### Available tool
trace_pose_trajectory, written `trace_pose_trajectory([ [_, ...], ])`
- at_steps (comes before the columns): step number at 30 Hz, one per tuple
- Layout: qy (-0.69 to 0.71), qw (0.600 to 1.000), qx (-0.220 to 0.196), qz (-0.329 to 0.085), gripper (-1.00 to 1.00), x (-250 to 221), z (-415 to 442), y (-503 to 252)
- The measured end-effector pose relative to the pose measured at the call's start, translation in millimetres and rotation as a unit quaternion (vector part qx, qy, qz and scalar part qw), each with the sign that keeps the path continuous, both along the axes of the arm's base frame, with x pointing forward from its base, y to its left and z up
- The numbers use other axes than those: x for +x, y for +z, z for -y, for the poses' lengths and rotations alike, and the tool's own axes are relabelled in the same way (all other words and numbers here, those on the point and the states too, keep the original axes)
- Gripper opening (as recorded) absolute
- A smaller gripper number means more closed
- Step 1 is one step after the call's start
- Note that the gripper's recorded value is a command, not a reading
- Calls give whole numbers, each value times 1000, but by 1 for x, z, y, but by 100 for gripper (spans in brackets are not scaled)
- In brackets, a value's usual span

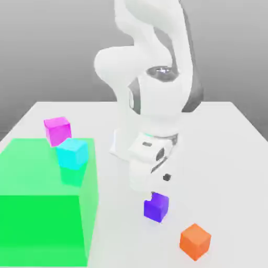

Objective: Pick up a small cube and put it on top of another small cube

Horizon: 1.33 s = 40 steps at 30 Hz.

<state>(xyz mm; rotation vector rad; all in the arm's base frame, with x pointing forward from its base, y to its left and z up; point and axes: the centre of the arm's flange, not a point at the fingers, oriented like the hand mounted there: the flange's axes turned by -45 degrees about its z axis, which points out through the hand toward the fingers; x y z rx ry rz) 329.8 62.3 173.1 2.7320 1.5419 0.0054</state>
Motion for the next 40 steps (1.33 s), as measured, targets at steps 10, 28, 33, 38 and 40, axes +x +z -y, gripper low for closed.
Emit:
trace_pose_trajectory([
  [10,1,1000,0,-3,-100,-3,2,-41],
  [28,37,999,3,-5,-100,72,-50,51],
  [33,54,999,1,-3,-100,109,-79,58],
  [38,54,999,1,-3,100,112,-81,14],
  [40,54,999,1,-3,100,112,-81,14],
])
